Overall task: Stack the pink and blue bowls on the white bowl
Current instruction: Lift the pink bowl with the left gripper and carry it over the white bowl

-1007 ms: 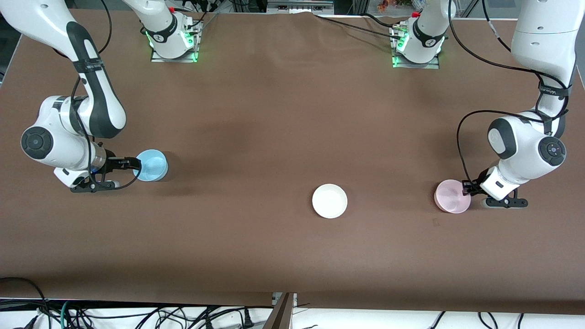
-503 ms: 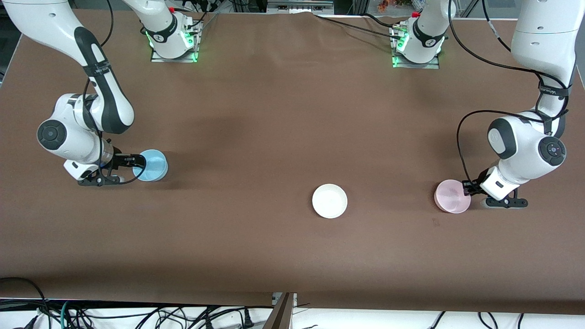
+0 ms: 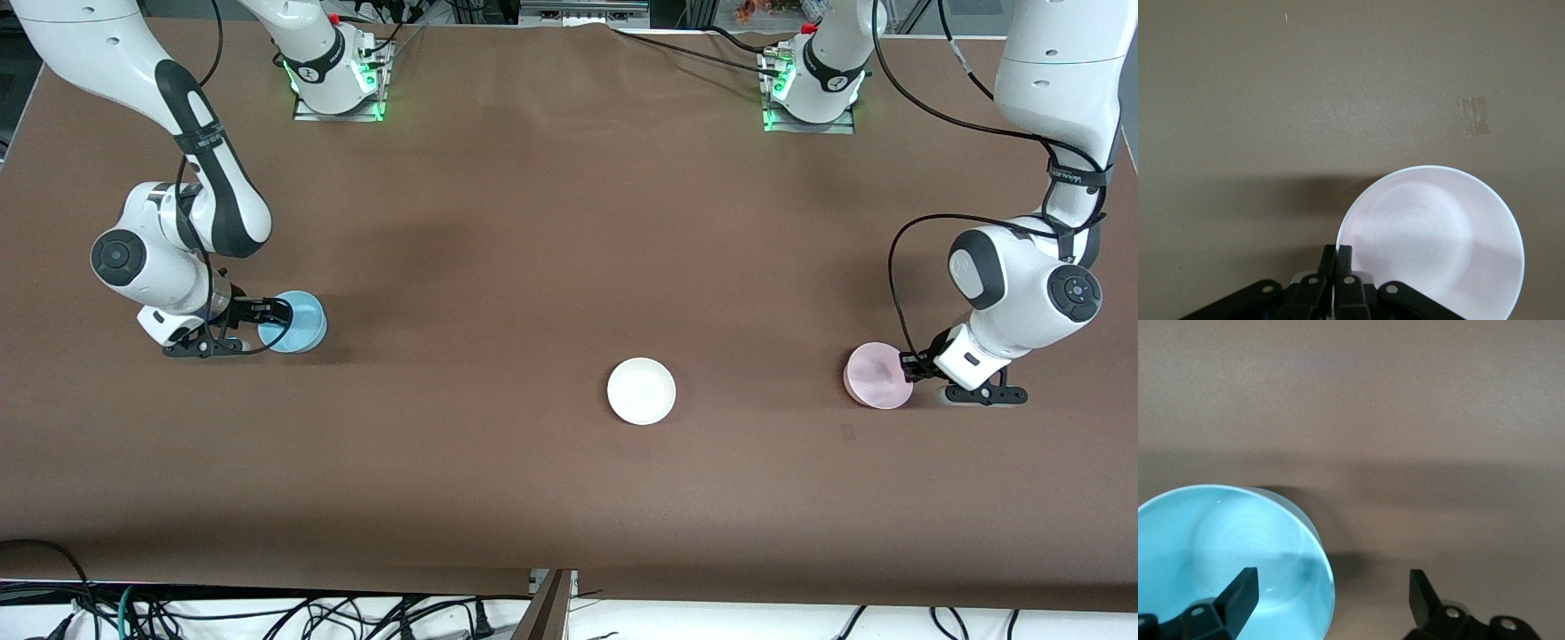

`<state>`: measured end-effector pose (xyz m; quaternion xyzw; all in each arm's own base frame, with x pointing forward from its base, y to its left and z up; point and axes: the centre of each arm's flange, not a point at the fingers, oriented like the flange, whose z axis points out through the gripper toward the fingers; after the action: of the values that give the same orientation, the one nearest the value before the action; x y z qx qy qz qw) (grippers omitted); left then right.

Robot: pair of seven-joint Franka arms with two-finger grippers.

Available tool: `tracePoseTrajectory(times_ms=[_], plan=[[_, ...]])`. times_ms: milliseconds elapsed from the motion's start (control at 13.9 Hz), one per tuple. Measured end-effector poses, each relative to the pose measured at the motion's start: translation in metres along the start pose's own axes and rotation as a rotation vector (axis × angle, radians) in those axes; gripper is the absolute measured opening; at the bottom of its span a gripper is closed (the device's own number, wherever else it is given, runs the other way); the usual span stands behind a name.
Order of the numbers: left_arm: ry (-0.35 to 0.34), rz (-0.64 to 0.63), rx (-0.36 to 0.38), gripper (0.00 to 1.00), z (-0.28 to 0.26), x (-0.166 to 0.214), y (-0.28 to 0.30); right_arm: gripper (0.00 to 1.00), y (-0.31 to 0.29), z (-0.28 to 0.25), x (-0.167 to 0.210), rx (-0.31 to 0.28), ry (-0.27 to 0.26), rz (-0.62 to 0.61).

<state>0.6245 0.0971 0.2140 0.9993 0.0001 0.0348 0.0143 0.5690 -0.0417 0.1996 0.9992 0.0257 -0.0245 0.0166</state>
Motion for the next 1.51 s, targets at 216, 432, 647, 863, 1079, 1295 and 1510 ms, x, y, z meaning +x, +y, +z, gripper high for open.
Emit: tracePoseTrajectory(times_ms=[216, 432, 647, 863, 1079, 1295, 1510], plan=[[0.003, 0.004, 0.0, 0.03, -0.002, 0.001, 0.001, 1.0, 0.0, 0.01, 0.0, 0.002, 0.011, 0.003], [0.016, -0.002, -0.005, 0.03, -0.006, 0.005, 0.005, 0.88, -0.001, 0.014, 0.0, 0.002, 0.006, 0.004], [0.034, -0.03, -0.021, 0.03, -0.012, 0.015, 0.025, 0.54, -0.001, 0.014, 0.0, 0.002, 0.006, 0.005], [0.042, -0.064, -0.04, 0.03, -0.015, 0.02, 0.046, 0.34, -0.001, 0.014, 0.0, 0.003, 0.006, 0.005], [0.053, -0.115, -0.069, 0.03, -0.021, 0.026, 0.074, 0.19, -0.001, 0.013, 0.0, 0.002, 0.008, 0.005], [0.056, -0.188, -0.116, 0.03, -0.03, 0.029, 0.121, 0.07, -0.001, 0.01, 0.001, 0.003, 0.015, 0.004], [0.039, -0.247, -0.156, 0.03, -0.032, 0.026, 0.169, 0.06, -0.004, 0.001, 0.003, 0.003, 0.031, 0.0]])
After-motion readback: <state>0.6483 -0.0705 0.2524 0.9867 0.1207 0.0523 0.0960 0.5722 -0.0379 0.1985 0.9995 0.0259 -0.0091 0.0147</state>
